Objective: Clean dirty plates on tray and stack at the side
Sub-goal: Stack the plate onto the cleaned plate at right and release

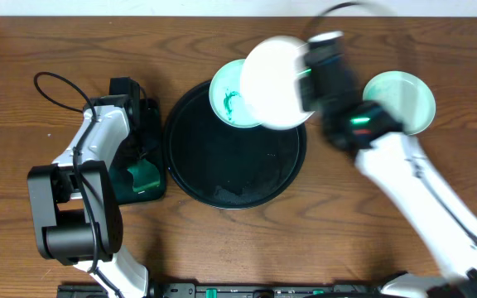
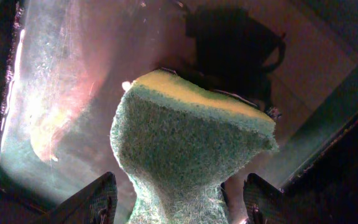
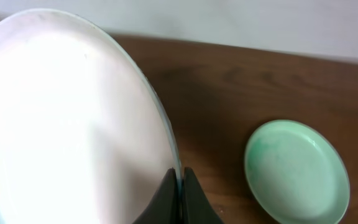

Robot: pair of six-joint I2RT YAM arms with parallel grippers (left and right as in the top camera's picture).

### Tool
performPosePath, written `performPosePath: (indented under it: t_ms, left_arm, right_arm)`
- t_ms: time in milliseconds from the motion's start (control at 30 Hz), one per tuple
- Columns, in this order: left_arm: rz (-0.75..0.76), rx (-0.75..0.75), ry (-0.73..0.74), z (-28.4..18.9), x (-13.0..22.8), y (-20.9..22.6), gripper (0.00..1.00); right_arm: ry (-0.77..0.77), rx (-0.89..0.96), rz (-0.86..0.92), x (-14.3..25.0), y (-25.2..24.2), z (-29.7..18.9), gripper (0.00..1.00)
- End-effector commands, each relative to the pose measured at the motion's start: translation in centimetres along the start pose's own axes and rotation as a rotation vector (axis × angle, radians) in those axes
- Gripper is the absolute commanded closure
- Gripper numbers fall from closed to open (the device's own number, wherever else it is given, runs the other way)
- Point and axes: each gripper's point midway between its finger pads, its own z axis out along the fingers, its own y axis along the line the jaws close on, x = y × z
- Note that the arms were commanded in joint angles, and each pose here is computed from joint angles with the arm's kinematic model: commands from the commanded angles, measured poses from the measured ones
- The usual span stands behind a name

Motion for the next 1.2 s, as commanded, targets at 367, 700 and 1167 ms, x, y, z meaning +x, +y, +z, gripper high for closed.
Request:
performPosePath:
  t_ms: [367, 700, 1167]
  left_arm:
    - [-0.003, -0.008, 0.016, 0.2, 0.4, 0.3, 0.34]
    - [-0.001, -0.014, 0.027, 0.2, 0.7, 0.5, 0.34]
    - [0.000, -0.020, 0.036, 0.2, 0.9, 0.7, 0.34]
  right_arm:
    - [0.212, 0.147, 0.751, 6.4, -24.1, 5.8, 0.99]
    - [0.439, 0.270, 0.914, 15.5, -28.3, 10.4, 0.99]
    - [0.541, 0.329, 0.911, 19.8, -28.6, 13.0, 0.89]
